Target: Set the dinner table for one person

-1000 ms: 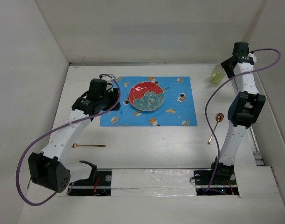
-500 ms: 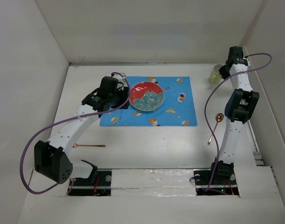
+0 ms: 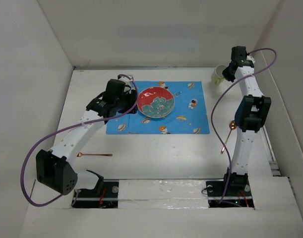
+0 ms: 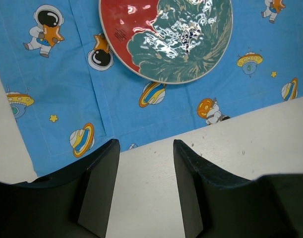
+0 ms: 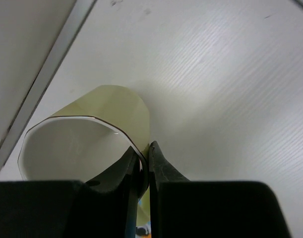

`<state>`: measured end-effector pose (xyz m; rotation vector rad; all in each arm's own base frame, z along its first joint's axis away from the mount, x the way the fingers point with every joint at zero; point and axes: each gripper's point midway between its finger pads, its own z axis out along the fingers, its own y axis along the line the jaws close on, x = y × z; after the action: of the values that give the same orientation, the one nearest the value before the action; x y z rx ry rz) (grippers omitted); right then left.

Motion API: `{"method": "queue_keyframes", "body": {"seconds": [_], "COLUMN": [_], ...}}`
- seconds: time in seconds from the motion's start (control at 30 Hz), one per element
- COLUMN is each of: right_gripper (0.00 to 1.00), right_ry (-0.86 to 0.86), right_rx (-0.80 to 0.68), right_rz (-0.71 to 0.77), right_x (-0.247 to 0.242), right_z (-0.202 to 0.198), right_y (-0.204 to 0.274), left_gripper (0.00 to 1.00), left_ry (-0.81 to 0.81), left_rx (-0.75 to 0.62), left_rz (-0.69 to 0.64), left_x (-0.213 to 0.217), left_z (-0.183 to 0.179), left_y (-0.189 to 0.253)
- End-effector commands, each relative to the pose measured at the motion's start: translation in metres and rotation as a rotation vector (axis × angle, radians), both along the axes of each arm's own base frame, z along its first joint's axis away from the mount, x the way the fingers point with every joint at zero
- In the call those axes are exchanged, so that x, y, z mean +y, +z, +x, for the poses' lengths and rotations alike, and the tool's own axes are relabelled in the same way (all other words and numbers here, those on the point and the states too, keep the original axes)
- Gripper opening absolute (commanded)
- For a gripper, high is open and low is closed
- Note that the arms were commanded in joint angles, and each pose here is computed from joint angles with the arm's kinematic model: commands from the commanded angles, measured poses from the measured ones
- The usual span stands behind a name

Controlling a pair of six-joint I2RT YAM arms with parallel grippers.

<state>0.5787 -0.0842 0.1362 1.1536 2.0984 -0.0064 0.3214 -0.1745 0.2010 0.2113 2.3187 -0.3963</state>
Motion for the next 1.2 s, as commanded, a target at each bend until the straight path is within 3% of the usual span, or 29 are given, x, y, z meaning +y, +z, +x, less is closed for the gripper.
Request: {"method": "queue_keyframes", "body": {"seconds": [0.0, 0.13, 0.37, 0.97, 1.0, 1.17], "right_gripper": [0.0, 0.0, 0.0, 0.0, 0.01, 0.29], "right_ry": [0.194, 0.304, 0.373, 0.373, 0.375, 0.382], "right_rx": [-0.234, -0.151, -0.085, 0.071, 0.075, 0.053], "right_rz": [-0.03, -0.026, -0.03, -0.046, -0.043, -0.034], "right_x": [0.06, 0.105, 0.138, 0.138, 0.138, 0.141], "right_z": [0.014, 0.007, -0.002, -0.007, -0.007, -0.004], "right_y": [0.109, 0.09, 0.072, 0.015, 0.012, 0.02], "left_gripper": [0.45, 0.45, 0.45, 0.45, 0.45, 0.45], "left_ry": [0.018, 0.018, 0.016, 0.026, 0.025, 0.031], "left_rx": [-0.071, -0.073, -0.084, -0.085, -0.084, -0.076], "left_rz": [-0.041, -0.043, -0.052, -0.071, -0.072, -0.069], "left_x": [-0.002, -0.001, 0.002, 0.006, 0.005, 0.007], "left_z": [0.008, 0.004, -0.003, -0.013, -0.013, -0.014], "left_y": [0.029, 0.029, 0.03, 0.026, 0.026, 0.021]}}
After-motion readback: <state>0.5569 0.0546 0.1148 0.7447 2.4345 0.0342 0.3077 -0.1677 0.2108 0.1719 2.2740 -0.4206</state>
